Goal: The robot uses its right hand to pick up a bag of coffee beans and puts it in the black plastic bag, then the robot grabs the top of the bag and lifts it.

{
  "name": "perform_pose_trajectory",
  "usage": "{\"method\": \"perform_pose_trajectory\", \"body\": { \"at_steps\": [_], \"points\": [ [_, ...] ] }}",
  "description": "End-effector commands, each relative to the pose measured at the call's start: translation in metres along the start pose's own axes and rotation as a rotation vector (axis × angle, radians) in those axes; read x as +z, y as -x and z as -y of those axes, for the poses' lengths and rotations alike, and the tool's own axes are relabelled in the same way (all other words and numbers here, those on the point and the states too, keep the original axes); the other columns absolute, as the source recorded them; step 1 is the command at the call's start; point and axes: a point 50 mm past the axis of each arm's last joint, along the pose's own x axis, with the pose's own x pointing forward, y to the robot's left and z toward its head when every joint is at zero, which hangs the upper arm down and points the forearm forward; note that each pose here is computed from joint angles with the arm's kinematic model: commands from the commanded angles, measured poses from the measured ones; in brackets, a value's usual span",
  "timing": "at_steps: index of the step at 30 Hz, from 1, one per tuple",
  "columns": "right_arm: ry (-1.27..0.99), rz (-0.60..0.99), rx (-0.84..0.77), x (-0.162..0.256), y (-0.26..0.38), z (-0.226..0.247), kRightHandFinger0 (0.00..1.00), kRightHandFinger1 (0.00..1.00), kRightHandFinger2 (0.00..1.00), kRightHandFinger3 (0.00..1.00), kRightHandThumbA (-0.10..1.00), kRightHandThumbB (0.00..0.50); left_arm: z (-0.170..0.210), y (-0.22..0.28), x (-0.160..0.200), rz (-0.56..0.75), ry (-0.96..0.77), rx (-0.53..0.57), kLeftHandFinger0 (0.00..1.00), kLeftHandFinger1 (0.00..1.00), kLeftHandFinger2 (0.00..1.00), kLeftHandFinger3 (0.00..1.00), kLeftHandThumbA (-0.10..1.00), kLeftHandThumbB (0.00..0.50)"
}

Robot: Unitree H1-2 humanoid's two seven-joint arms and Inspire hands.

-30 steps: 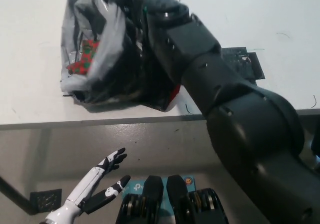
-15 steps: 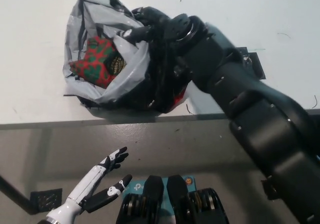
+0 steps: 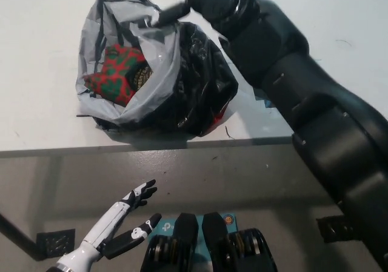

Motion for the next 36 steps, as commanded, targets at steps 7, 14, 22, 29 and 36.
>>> {"method": "perform_pose_trajectory", "body": {
  "at_steps": [7,14,22,29,36],
  "points": [
    [-0.055,0.174,-0.047,0.094,0.034,0.071,1.00,1.00,1.00,1.00,0.83,0.500,-0.007,-0.003,0.002,0.024,-0.033,-0.015,1.00,1.00,1.00,1.00,0.65,0.329],
    [-0.113,0.264,-0.068,0.109,0.056,0.102,1.00,1.00,1.00,1.00,0.94,0.494,-0.006,-0.001,0.001,0.014,-0.033,-0.012,1.00,1.00,1.00,1.00,0.66,0.334],
    [0.169,0.535,-0.403,0.110,0.173,0.163,1.00,1.00,1.00,1.00,1.00,0.496,-0.020,-0.005,0.006,0.033,-0.028,0.034,1.00,1.00,1.00,1.00,0.75,0.329],
    [0.344,0.753,-0.544,0.064,0.315,0.182,1.00,1.00,1.00,1.00,1.00,0.439,-0.048,-0.017,0.014,0.087,-0.008,0.119,1.00,1.00,1.00,1.00,0.85,0.318],
    [0.304,0.884,-0.639,-0.011,0.410,0.168,1.00,1.00,1.00,1.00,1.00,0.388,-0.059,-0.027,0.020,0.120,-0.014,0.173,1.00,1.00,1.00,1.00,0.96,0.324]
  ]
}}
